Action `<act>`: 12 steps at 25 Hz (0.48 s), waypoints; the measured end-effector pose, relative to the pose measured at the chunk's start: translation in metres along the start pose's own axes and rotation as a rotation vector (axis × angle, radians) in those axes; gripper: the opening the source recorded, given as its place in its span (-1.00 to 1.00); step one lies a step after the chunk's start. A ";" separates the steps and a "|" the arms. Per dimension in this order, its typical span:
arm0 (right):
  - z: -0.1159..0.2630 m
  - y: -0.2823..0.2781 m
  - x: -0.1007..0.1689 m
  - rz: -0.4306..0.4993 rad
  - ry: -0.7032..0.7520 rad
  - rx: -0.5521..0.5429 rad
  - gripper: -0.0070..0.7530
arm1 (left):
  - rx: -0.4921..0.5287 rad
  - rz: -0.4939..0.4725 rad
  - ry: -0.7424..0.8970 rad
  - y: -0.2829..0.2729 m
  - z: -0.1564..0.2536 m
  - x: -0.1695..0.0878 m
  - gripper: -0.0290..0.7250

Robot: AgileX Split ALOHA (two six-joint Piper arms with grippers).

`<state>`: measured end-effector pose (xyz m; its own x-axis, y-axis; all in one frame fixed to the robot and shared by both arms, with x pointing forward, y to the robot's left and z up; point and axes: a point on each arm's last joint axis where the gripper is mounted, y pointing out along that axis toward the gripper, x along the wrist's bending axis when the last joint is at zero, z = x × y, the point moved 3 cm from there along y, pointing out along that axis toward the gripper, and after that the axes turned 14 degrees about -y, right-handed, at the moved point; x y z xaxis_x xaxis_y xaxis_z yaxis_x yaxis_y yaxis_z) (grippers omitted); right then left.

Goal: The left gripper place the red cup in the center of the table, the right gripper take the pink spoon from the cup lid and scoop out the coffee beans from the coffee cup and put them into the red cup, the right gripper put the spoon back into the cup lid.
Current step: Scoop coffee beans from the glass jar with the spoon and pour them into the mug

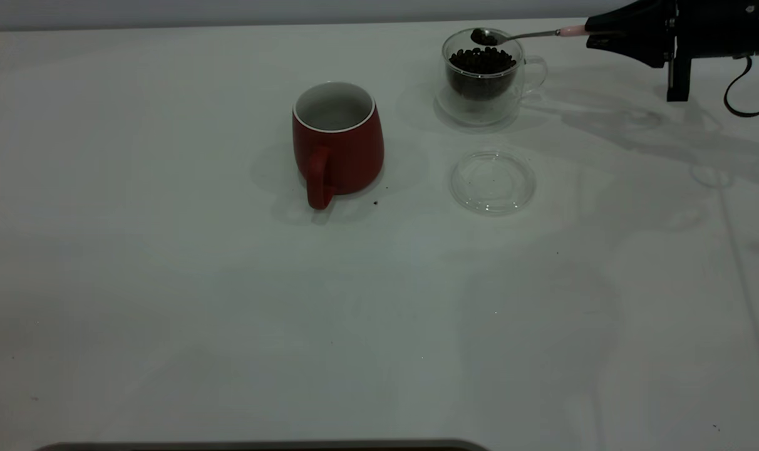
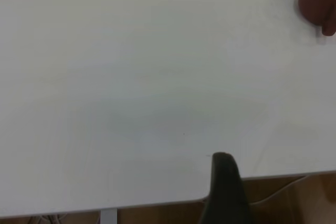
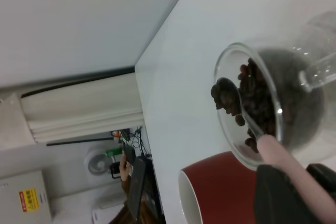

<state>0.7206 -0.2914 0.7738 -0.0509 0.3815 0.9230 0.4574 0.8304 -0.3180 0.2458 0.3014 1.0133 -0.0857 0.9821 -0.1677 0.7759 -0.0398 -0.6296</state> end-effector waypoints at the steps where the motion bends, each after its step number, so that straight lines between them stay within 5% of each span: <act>1: 0.000 0.000 0.000 -0.002 0.004 -0.004 -0.69 | 0.000 0.000 0.000 0.000 0.000 0.000 0.64; 12: 0.005 0.012 0.017 -0.002 -0.042 0.050 -0.69 | 0.000 0.000 0.000 0.000 0.000 0.000 0.64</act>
<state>0.7205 -0.2726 0.7845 -0.0895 0.3953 0.9142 0.4123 0.8502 -0.3273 0.2458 0.3014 1.0133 -0.0857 0.9821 -0.1677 0.7759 -0.0398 -0.6296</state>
